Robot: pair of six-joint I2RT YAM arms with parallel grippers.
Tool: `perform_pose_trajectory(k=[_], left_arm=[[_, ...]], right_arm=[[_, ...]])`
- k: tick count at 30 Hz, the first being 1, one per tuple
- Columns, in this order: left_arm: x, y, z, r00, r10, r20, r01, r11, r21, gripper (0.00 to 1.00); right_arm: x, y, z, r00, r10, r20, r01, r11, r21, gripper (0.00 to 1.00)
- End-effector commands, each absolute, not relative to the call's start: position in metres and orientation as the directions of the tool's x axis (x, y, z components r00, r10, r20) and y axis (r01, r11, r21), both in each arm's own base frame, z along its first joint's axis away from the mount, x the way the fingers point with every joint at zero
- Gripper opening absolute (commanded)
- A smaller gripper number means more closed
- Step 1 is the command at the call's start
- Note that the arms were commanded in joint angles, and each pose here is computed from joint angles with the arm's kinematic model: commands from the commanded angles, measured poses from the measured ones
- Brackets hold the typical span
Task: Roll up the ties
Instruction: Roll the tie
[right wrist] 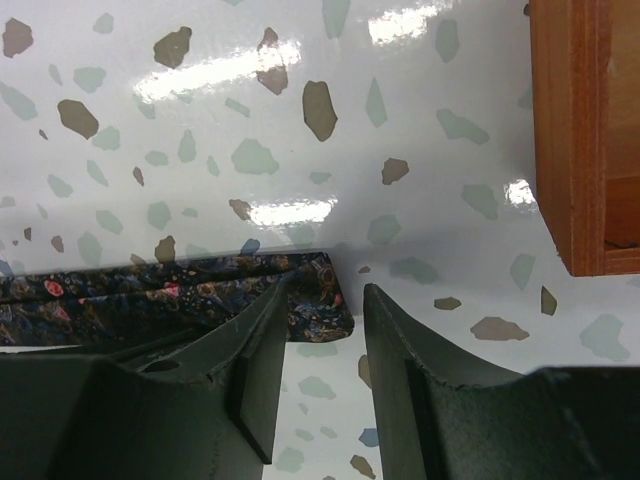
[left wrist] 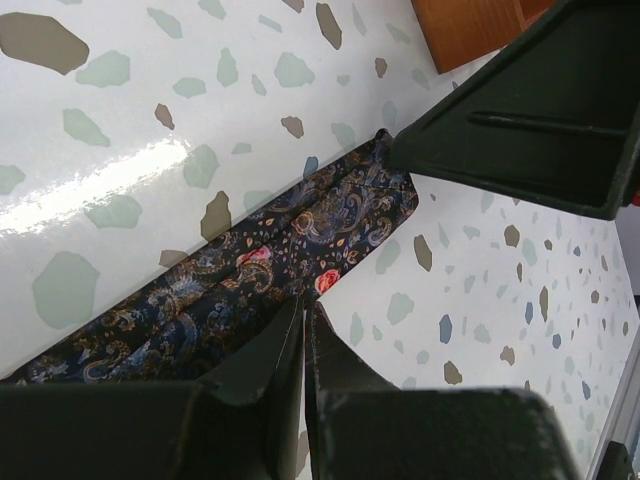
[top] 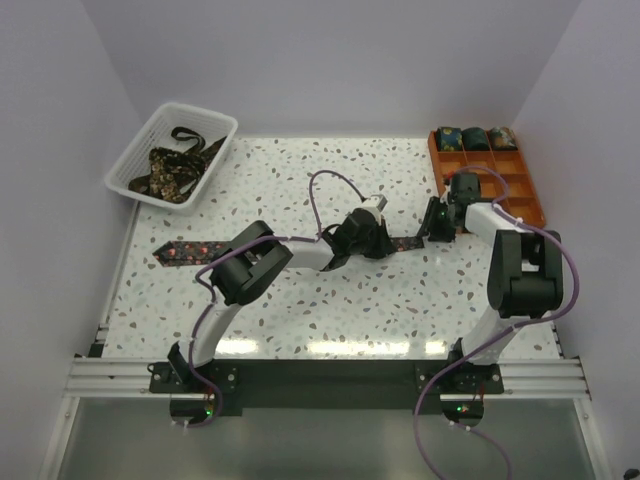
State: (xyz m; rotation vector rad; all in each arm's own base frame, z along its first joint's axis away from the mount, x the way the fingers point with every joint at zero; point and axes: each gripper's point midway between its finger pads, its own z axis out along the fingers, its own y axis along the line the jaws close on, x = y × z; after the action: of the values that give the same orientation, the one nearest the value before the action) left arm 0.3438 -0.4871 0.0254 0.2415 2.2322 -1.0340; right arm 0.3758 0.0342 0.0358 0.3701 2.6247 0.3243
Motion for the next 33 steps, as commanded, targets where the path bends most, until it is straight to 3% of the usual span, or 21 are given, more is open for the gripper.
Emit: perform_pose_trajectory(k=[1, 12, 19, 33], left_arm=[[0.348, -0.491, 0.049, -0.744, -0.144, -0.653, 0.426, 0.651, -0.629, 0.09], [0.361, -0.484, 0.054, -0.744, -0.203, -0.637, 0.379, 0.657, -0.652, 0.09], [0.363, -0.482, 0.049, -0.749, -0.209, -0.629, 0.366, 0.661, -0.655, 0.09], [0.361, -0.486, 0.065, -0.744, -0.232, -0.627, 0.382, 0.621, -0.684, 0.14]], right_arm=[[0.377, 0.037, 0.029, -0.857, 0.318, -0.404, 0.191, 0.927, 0.324, 0.4], [0.374, 0.038, 0.02, -0.87, 0.304, -0.388, 0.177, 0.927, 0.33, 0.35], [0.372, 0.037, 0.017, -0.871, 0.305, -0.386, 0.178, 0.927, 0.331, 0.23], [0.373, 0.036, 0.017, -0.871, 0.302, -0.388, 0.176, 0.928, 0.328, 0.15]])
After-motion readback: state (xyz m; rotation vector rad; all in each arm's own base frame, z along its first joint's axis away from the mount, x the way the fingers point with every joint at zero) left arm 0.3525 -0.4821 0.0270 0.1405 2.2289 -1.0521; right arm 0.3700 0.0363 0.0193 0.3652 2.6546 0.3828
